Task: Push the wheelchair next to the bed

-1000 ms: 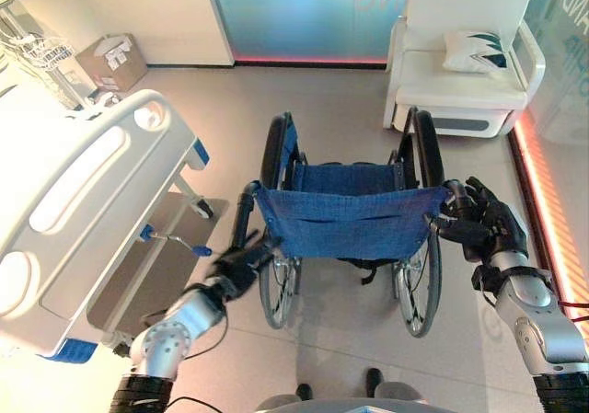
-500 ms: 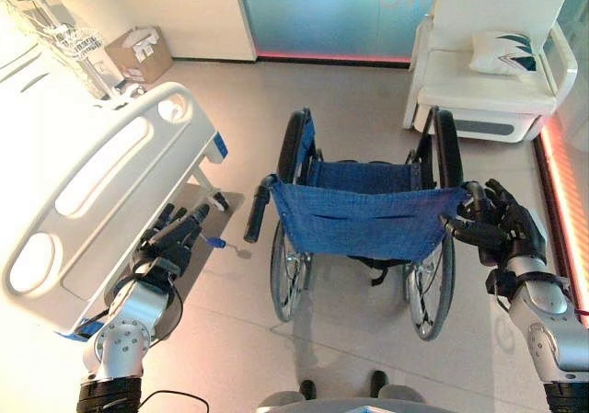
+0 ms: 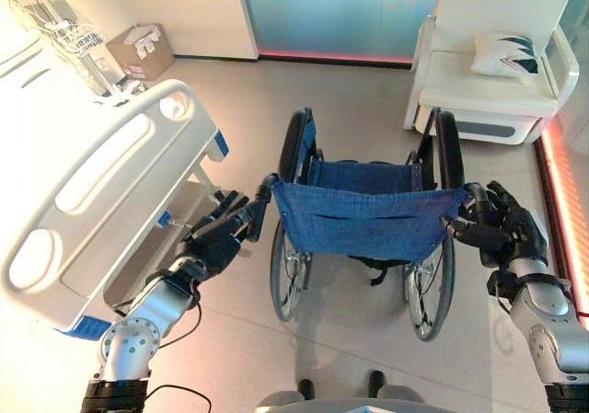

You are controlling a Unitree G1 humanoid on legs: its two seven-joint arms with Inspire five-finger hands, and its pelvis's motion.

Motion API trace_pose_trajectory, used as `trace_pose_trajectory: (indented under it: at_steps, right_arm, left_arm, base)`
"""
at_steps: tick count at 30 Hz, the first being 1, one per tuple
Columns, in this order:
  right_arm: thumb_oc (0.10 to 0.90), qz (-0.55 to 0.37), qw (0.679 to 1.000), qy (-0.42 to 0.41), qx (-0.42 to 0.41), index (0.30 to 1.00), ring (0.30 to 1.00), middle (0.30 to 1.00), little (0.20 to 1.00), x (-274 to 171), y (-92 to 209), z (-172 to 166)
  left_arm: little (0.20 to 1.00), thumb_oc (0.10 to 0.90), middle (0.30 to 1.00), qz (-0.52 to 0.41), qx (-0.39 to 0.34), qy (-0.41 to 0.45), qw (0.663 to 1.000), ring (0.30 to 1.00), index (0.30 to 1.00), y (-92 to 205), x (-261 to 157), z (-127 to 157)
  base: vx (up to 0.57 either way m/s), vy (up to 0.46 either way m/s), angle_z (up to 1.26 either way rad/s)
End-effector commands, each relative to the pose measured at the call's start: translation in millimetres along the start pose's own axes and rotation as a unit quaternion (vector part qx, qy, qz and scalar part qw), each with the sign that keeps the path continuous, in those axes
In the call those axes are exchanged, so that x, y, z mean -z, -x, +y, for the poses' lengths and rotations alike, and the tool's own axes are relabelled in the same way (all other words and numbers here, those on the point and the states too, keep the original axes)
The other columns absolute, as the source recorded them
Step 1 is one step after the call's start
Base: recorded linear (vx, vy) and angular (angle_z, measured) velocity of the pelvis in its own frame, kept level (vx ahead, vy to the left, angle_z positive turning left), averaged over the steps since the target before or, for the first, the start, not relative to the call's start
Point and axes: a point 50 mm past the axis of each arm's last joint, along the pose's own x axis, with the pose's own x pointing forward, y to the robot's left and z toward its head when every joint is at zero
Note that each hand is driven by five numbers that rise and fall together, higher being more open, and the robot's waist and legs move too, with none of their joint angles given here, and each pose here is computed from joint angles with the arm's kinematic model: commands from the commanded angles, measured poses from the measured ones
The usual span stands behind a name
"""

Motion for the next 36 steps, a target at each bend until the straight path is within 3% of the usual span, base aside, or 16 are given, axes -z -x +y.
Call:
trace_pose_trajectory:
  at_steps: [1,6,21,36]
  right_arm:
    - [0.800,0.029,0.999,0.015,-0.002,0.900,0.900,0.900,0.900,12,-2,5]
    - [0.800,0.032,0.999,0.016,-0.001,0.900,0.900,0.900,0.900,16,-2,6]
    - [0.800,0.032,0.999,0.020,-0.006,0.900,0.900,0.900,0.900,13,-6,7]
    - [0.800,0.040,0.999,0.020,-0.007,0.900,0.900,0.900,0.900,21,-7,14]
  left_arm:
    - [0.900,0.800,0.900,-0.046,0.108,-0.060,0.991,0.900,0.900,1,-36,-39]
    - [0.900,0.800,0.900,-0.036,0.080,-0.124,0.988,0.900,0.900,-6,-33,-36]
    - [0.900,0.800,0.900,0.008,0.020,-0.182,0.983,0.900,0.900,-17,-26,-14]
    - [0.900,0.800,0.900,-0.104,0.065,-0.122,0.985,0.900,0.900,-18,-55,-47]
  base:
    - [0.00,0.000,0.00]
    - [0.00,0.000,0.00]
    - [0.00,-0.001,-0.02]
    - [0.00,-0.001,-0.01]
